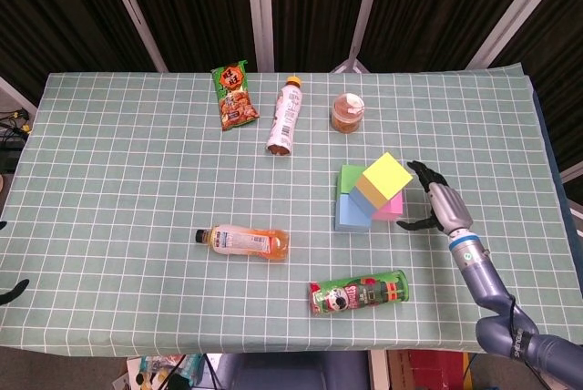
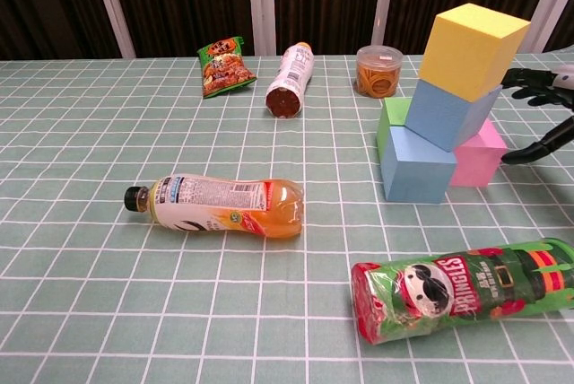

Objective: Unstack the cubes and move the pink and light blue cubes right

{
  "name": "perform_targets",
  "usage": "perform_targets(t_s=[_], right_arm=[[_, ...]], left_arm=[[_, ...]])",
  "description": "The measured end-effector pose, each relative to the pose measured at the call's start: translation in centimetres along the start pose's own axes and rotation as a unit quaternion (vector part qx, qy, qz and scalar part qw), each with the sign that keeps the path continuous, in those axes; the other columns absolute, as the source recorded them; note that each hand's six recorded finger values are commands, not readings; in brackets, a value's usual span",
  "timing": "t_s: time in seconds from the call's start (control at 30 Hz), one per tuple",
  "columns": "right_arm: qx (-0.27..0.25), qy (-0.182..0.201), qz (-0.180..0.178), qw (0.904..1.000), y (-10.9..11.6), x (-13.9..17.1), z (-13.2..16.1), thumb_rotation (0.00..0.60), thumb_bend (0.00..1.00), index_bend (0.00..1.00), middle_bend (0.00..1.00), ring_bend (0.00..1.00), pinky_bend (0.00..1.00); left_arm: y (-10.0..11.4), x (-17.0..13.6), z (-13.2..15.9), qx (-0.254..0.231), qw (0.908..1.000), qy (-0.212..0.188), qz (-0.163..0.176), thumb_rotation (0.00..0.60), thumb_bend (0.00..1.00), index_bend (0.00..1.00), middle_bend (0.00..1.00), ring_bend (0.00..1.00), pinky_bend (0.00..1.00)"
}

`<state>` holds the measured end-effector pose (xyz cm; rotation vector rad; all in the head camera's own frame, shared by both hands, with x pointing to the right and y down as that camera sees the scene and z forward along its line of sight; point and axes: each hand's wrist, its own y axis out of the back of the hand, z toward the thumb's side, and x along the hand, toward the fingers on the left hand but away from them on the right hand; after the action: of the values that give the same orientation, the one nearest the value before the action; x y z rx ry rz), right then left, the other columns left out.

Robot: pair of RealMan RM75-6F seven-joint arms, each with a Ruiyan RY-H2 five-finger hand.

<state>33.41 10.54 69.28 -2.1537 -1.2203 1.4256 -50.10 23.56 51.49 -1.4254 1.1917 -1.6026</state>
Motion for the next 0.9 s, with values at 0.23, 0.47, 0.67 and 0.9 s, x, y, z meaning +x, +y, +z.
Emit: perform_targets(t_s=[0.23, 0.47, 0.67, 0.9], right_arm=[[0.006, 0.003, 0.013, 0.9999, -1.1, -1.2, 0.6, 0.600, 0.08, 0.02, 0.02, 0.03, 0.00], [0.016, 0.007, 0.023, 0.9996, -2.2, -2.5, 1.2, 0.600, 0.08, 0.10, 0.08, 0.13, 0.00], [0.036, 0.009, 0.031, 0.9988, -2.9, -3.4, 1.6, 0.600, 0.08, 0.24, 0.18, 0.23, 0.00], [0.066, 0.011, 0.038, 0.9970, -3.5, -3.9, 1.9, 0.600, 0.16, 0.56, 0.42, 0.45, 0.00]], left_arm=[[-0.1, 0.0, 0.0, 0.006, 1.0000, 0.006, 0.001, 0.600, 0.15, 0.19, 0.00, 0.00, 0.00], [0.0, 0.0, -0.1, 0.009, 0.9999, 0.013, 0.003, 0.600, 0.15, 0.19, 0.00, 0.00, 0.00], [-0.1, -0.1, -0.1, 0.011, 0.9998, 0.015, 0.002, 0.600, 0.15, 0.19, 0.00, 0.00, 0.00], [0.0, -0.2, -0.2, 0.008, 0.9998, 0.018, 0.003, 0.600, 0.15, 0.19, 0.00, 0.00, 0.00]])
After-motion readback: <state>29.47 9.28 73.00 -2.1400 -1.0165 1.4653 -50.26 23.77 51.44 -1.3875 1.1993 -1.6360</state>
